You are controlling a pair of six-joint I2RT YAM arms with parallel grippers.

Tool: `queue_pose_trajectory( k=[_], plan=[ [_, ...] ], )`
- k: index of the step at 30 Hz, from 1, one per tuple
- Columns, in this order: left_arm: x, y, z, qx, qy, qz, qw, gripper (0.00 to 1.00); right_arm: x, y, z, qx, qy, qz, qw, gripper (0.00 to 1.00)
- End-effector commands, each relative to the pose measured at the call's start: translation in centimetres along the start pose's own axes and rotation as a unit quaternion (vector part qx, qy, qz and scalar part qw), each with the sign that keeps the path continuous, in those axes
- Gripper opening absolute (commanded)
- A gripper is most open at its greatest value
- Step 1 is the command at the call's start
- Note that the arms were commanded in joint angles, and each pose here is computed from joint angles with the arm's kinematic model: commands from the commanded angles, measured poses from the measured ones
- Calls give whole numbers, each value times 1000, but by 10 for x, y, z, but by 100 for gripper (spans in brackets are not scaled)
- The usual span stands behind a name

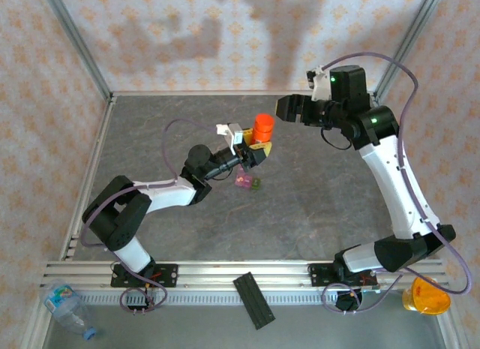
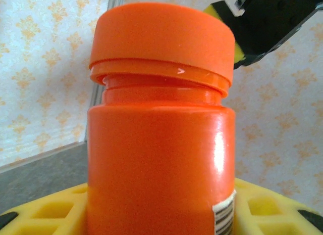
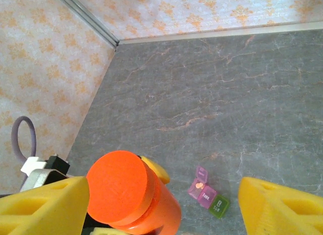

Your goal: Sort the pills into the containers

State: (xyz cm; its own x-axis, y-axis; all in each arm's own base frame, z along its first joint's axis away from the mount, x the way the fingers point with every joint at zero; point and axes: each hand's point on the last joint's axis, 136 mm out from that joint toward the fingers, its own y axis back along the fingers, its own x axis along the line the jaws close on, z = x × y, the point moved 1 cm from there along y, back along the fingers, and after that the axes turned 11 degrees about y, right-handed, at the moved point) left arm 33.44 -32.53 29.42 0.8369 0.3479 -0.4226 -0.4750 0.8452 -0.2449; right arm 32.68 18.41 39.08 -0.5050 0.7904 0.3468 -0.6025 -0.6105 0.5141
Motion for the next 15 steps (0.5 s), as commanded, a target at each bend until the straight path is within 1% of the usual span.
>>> queue_pose_trajectory(
  k=[1,7,15],
  plan=[
    [-18,-7,23,-25,11,-47,999,0,19,0,8,-24,54,28,998,78],
    [-23,-10,25,-20,29,-63,997,0,36,-14,2,-7,83,42,996,79],
    [-25,-6,26,-20,26,-63,997,0,36,-23,-2,5,84,37,996,77]
  ],
)
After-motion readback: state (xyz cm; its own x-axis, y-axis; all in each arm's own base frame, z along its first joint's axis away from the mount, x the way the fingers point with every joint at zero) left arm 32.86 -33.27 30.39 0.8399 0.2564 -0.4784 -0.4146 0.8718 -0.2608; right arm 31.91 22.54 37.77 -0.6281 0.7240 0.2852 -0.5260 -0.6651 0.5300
